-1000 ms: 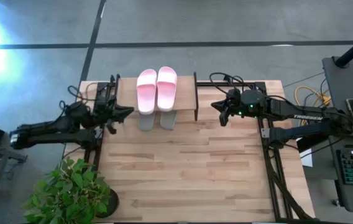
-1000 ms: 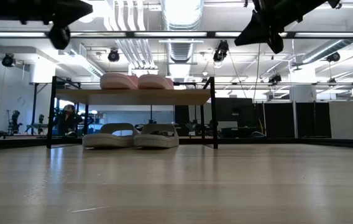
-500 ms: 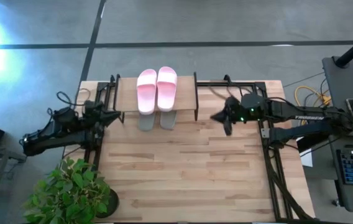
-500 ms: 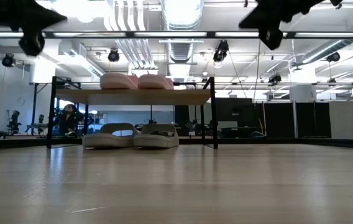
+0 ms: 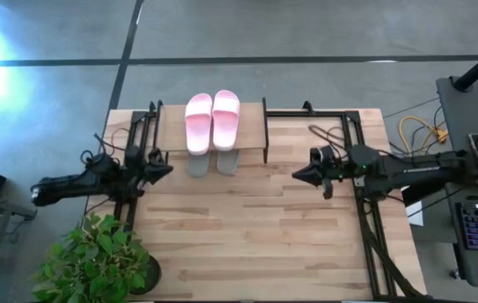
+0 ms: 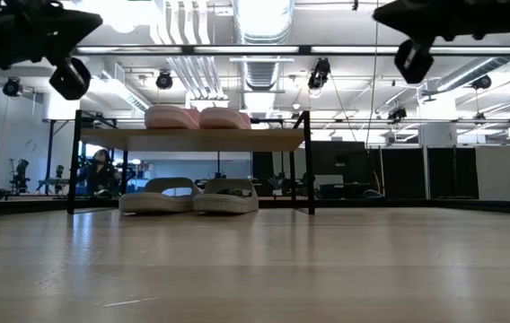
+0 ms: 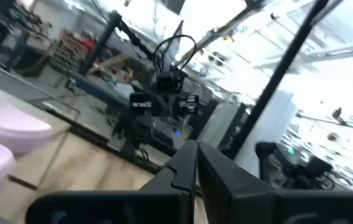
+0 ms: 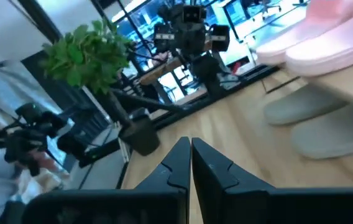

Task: Pick and place slides into the shelf
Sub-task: Return to Home Position

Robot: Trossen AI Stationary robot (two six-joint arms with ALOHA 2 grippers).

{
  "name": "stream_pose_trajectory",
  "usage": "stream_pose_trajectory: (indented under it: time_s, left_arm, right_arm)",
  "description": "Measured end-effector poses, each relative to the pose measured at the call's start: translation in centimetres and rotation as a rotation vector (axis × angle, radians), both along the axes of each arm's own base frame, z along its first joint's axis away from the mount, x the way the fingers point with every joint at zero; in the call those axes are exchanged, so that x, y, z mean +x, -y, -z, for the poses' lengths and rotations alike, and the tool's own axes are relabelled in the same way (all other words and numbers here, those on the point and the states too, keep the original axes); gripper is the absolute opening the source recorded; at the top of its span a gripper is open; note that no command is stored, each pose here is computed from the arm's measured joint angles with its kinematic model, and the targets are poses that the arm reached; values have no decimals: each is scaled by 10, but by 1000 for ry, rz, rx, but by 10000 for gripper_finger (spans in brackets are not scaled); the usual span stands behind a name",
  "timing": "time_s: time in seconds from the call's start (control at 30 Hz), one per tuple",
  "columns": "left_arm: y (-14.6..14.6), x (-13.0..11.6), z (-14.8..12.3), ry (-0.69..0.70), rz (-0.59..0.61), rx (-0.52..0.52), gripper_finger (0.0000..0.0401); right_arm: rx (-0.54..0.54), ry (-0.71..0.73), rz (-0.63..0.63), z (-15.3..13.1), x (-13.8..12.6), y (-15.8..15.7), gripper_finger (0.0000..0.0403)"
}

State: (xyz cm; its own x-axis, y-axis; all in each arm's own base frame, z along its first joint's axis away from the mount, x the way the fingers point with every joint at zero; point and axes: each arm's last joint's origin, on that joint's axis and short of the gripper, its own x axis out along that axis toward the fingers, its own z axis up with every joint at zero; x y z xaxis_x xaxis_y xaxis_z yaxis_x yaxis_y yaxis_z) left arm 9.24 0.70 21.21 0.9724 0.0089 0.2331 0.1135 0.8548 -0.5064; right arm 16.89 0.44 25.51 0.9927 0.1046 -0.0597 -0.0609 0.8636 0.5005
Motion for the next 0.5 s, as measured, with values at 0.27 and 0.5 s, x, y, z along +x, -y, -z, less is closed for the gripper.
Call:
stream_pose_trajectory:
  time_s: [0.27, 0.5]
  left_arm:
    - [9, -1, -2, -111, -24, 2, 0]
    - [15, -12, -23, -211, -88, 80, 0]
  right_arm:
    - [-34, -40, 0, 20, -3, -38, 9]
    - [-87, 38, -73, 8, 1, -42, 9]
